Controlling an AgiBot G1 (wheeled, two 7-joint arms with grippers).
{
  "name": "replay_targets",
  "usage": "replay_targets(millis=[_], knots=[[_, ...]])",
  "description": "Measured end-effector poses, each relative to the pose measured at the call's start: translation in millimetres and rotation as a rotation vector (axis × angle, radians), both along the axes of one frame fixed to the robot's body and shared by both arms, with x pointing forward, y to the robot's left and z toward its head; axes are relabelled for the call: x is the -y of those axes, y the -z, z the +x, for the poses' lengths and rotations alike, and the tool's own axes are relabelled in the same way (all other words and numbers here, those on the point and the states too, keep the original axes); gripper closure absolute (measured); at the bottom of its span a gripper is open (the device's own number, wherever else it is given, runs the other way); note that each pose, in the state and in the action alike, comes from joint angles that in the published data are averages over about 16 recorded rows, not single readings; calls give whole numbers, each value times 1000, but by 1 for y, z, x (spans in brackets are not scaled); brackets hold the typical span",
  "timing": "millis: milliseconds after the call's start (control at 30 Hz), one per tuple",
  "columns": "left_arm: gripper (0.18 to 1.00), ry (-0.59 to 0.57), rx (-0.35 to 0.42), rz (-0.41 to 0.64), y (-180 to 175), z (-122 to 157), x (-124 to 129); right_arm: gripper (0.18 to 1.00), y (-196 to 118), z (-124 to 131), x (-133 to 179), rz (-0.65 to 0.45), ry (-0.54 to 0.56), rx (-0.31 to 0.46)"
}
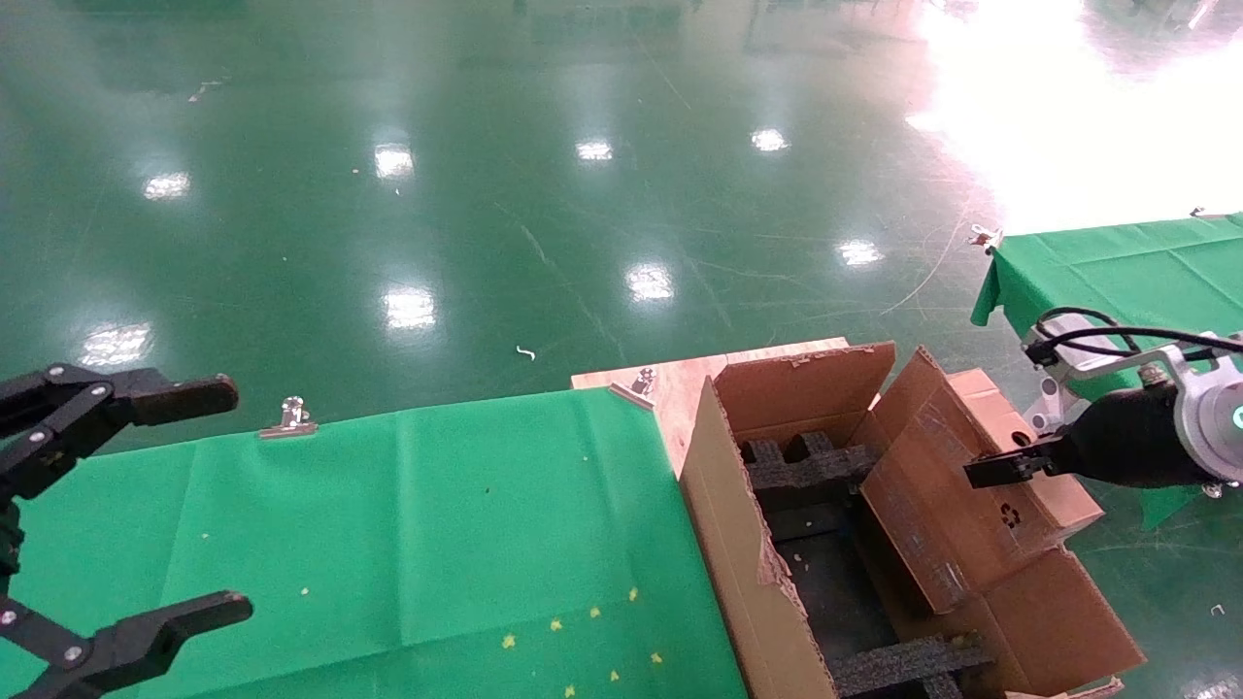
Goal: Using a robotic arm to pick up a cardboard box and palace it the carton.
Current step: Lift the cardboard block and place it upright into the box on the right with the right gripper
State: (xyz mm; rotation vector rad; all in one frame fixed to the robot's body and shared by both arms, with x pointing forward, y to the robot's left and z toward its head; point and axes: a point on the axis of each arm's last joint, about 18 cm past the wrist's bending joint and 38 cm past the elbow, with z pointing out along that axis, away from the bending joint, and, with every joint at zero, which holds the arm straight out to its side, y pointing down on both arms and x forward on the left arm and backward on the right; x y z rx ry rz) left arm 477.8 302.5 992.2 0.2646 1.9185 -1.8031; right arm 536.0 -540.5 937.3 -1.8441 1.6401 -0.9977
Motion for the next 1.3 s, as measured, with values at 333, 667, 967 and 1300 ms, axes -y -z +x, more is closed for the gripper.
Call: replay_targets(millis=[333,667,967,1300], knots=[[184,0,0,0,0,0,0,831,11,4,-8,-12,44,-11],[184,0,0,0,0,0,0,832,26,14,-16,-25,86,-21],[184,0,0,0,0,0,0,833,46,25,-24,-33,96,-32],[184,0,0,0,0,0,0,833,70,37,-30,-35,99,-47]])
